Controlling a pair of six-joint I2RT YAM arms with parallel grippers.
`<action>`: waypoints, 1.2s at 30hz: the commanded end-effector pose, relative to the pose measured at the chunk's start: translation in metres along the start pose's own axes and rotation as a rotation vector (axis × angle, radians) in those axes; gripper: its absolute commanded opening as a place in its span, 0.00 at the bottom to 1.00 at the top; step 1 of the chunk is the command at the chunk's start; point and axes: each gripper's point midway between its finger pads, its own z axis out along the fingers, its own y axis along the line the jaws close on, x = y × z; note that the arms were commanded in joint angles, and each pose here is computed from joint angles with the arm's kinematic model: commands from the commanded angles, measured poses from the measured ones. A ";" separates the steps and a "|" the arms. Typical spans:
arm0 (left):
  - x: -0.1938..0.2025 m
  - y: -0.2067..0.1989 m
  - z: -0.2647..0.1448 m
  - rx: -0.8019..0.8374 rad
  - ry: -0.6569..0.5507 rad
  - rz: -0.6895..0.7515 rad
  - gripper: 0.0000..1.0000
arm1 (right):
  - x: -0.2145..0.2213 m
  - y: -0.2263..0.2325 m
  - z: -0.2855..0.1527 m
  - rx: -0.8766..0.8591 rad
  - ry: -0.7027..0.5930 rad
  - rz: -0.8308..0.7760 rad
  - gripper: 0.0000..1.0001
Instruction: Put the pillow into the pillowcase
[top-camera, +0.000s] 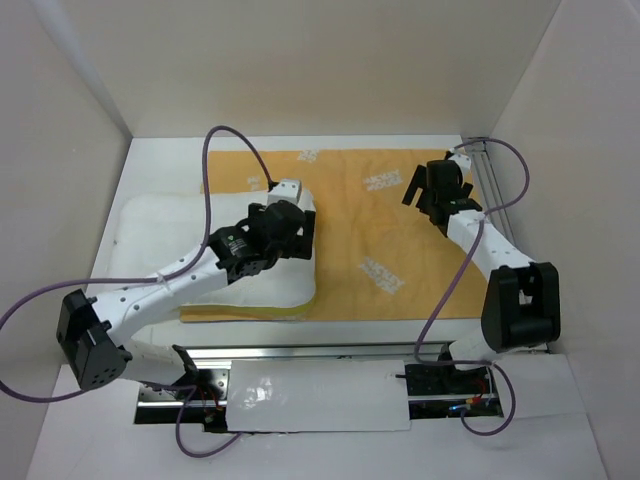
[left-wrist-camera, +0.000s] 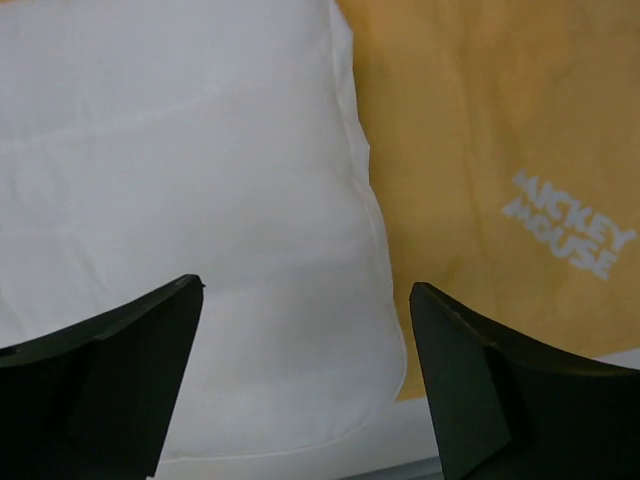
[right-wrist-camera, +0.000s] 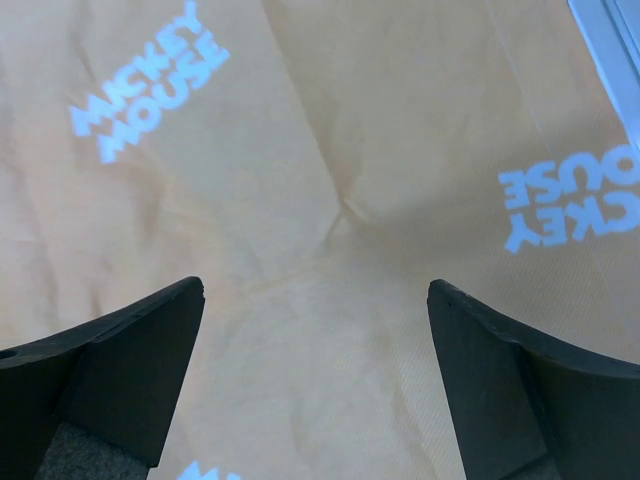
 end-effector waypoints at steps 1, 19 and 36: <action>-0.023 -0.013 -0.017 0.060 -0.064 -0.056 1.00 | -0.014 0.009 -0.021 -0.062 -0.021 -0.003 1.00; 0.067 0.039 0.060 0.082 0.228 -0.082 1.00 | 0.046 0.050 -0.027 -0.203 0.087 -0.114 1.00; 0.169 0.049 0.121 -0.085 0.481 -0.067 0.00 | 0.046 0.060 -0.042 -0.220 0.052 -0.189 1.00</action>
